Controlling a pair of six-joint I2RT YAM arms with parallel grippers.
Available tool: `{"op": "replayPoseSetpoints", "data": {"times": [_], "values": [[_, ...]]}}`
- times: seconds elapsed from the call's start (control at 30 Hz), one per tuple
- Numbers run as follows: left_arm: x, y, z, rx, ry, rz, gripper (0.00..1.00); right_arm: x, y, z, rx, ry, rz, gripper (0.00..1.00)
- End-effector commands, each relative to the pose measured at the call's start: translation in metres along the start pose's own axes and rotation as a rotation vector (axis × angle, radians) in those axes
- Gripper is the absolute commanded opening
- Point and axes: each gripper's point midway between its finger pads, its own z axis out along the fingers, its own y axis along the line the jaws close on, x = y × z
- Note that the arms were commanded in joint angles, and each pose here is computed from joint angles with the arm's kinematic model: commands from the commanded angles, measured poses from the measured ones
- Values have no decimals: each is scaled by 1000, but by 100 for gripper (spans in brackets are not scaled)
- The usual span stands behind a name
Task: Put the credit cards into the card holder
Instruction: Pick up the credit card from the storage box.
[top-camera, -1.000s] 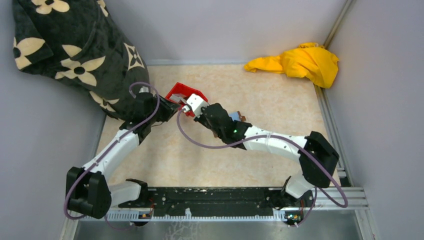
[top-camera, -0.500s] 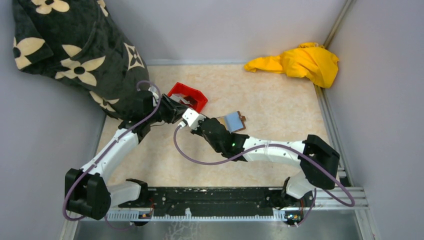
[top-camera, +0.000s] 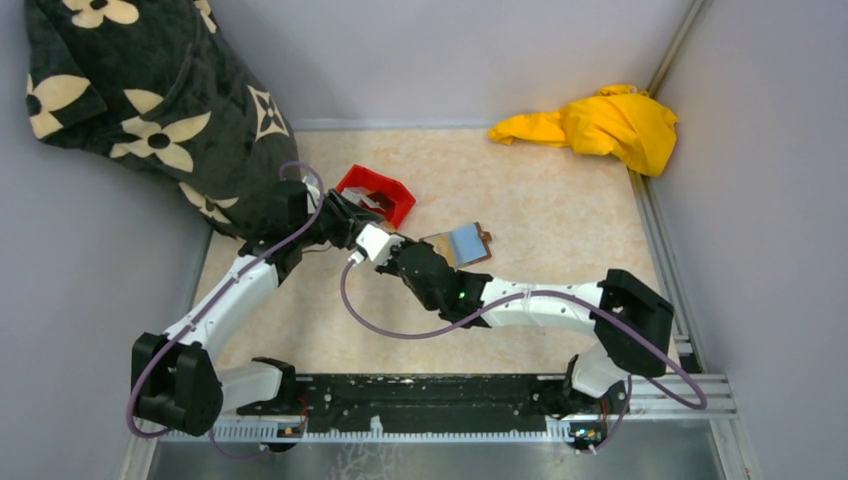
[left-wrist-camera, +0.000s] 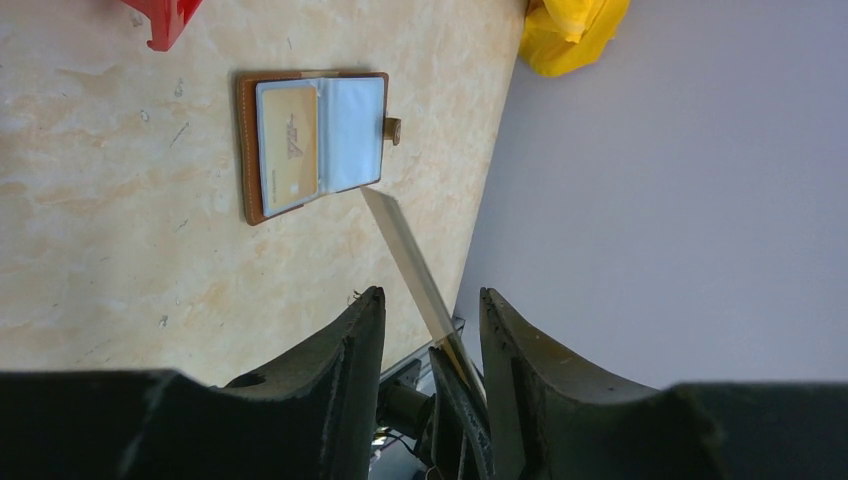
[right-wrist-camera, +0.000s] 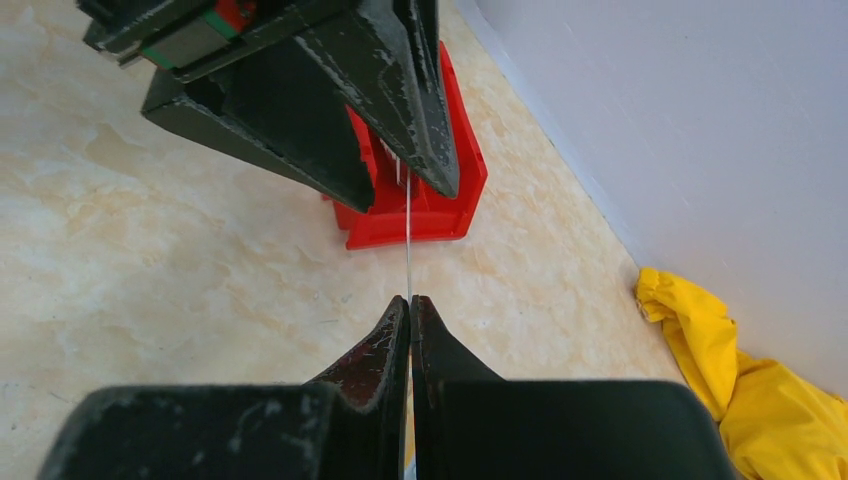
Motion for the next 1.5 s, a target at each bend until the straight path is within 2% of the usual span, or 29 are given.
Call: {"op": "replayPoseSetpoints", "data": {"times": [0.0, 0.2, 0.37, 0.63, 0.7, 0.8, 0.9, 1.0, 1.07, 1.23, 1.47], "values": [[-3, -20, -1, 49, 3, 18, 47, -21, 3, -1, 11, -64, 6, 0], [-1, -20, 1, 61, 15, 28, 45, -27, 8, 0, 5, -74, -12, 0], [3, -19, 3, 84, 38, 29, 39, -27, 7, 2, 15, -72, -19, 0], [11, -16, 8, 119, 87, 17, 13, -28, 5, 5, 36, -69, -43, 0], [13, -14, 10, 124, 98, 12, 3, -26, 3, 6, 51, -66, -49, 0], [15, -13, 11, 139, 106, -3, 0, -24, -5, 5, 106, -75, -42, 0], [8, -7, 13, 125, 57, -1, 0, -20, -11, 1, 153, -88, -6, 5], [-4, 1, 15, 92, -22, 12, 0, -18, -14, -1, 172, -104, 41, 27], [-12, 6, 17, 72, -69, 20, 0, -18, -14, 0, 176, -107, 65, 34], [-33, 16, 18, 20, -192, 41, 0, -20, -20, 5, 165, -116, 134, 40], [-64, 19, 5, -13, -390, 67, 0, -20, -39, 13, 128, -125, 316, 39]]}}
